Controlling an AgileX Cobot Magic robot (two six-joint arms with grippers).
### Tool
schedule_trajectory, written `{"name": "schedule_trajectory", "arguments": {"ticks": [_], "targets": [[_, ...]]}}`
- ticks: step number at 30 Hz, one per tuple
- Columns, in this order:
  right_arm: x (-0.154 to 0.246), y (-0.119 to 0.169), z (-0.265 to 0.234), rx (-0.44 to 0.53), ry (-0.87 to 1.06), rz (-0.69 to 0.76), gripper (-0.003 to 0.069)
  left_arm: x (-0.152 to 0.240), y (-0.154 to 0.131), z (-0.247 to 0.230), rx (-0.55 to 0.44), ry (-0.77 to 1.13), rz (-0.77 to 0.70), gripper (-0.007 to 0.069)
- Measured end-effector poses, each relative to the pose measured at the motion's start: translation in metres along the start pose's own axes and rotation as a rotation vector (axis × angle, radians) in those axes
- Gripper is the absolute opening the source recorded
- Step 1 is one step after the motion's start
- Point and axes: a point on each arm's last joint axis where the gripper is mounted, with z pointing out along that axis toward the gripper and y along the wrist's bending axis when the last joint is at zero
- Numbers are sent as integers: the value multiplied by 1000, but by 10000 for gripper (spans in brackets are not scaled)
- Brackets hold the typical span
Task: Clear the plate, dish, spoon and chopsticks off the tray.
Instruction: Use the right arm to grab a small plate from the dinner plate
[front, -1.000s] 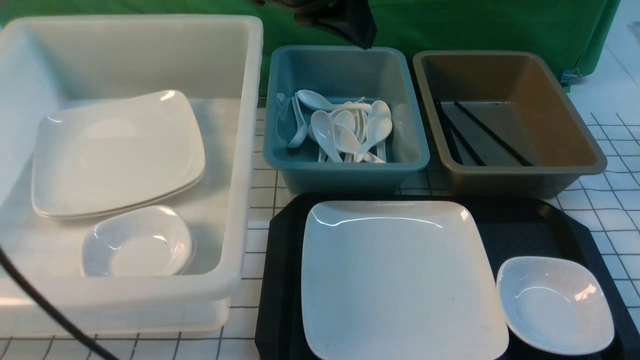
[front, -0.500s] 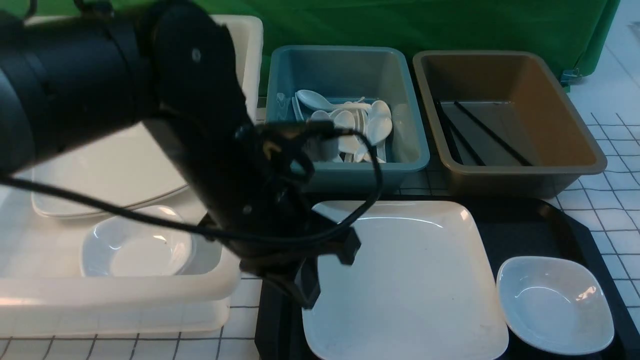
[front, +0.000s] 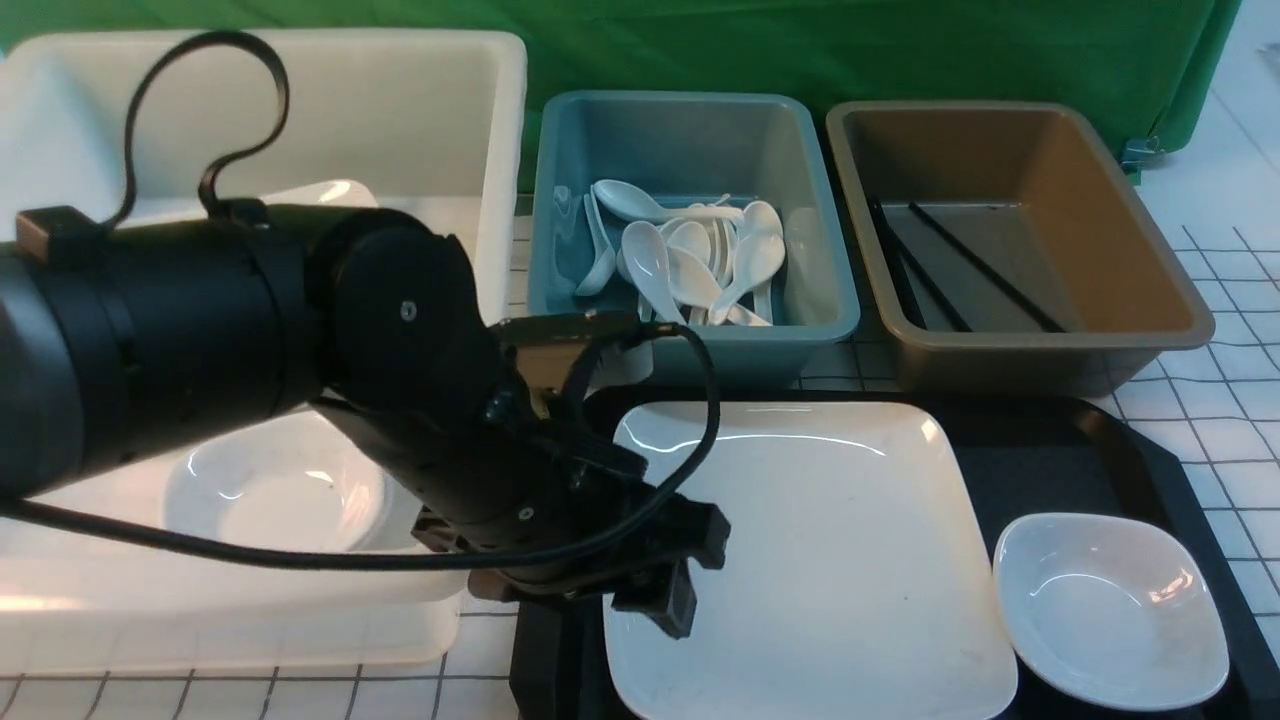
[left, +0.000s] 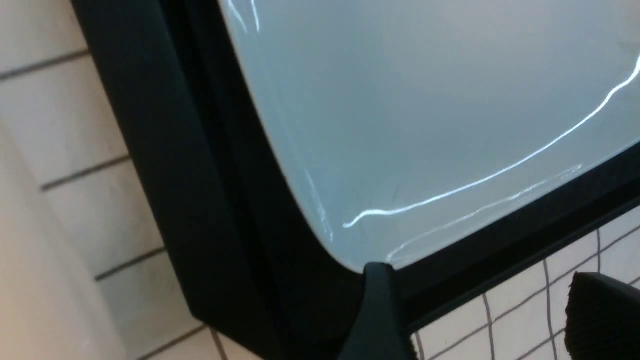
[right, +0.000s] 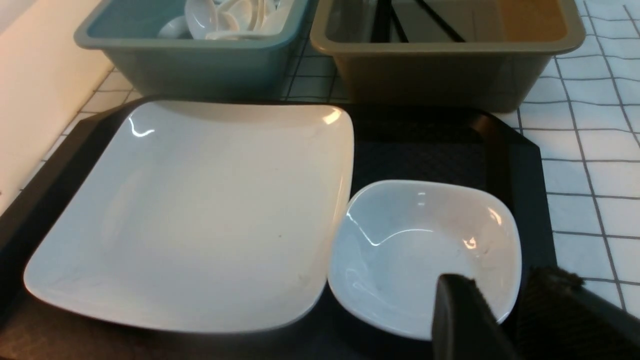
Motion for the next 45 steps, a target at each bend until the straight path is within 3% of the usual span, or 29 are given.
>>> {"name": "schedule_trajectory", "arguments": {"ticks": [7,14,17,21,27,32,34,37,41,45], "targets": [[0,0,0,0,0,1,239,-9,-10,-5,68,-33,-38,449],[0,0,0,0,0,1,239,-14,-16,-17,55,-17,16,204],[0,0,0,0,0,0,239,-4,-16,-16,15,71,76,46],[0,0,0,0,0,0,239,16,-27,-13,-17,194,150,-2],[0,0,0,0,0,1,239,37,-55,-4,-31,218,171,29],[0,0,0,0,0,1,239,45,-62,14,-158,192,239,139],[0,0,0,0,0,1,239,45,-64,28,-234,161,380,228],[0,0,0,0,0,1,239,44,-70,42,-236,134,568,326],[0,0,0,0,0,2,239,42,-74,54,-230,114,770,412],[0,0,0,0,0,2,239,37,-69,58,-307,112,918,457]]}}
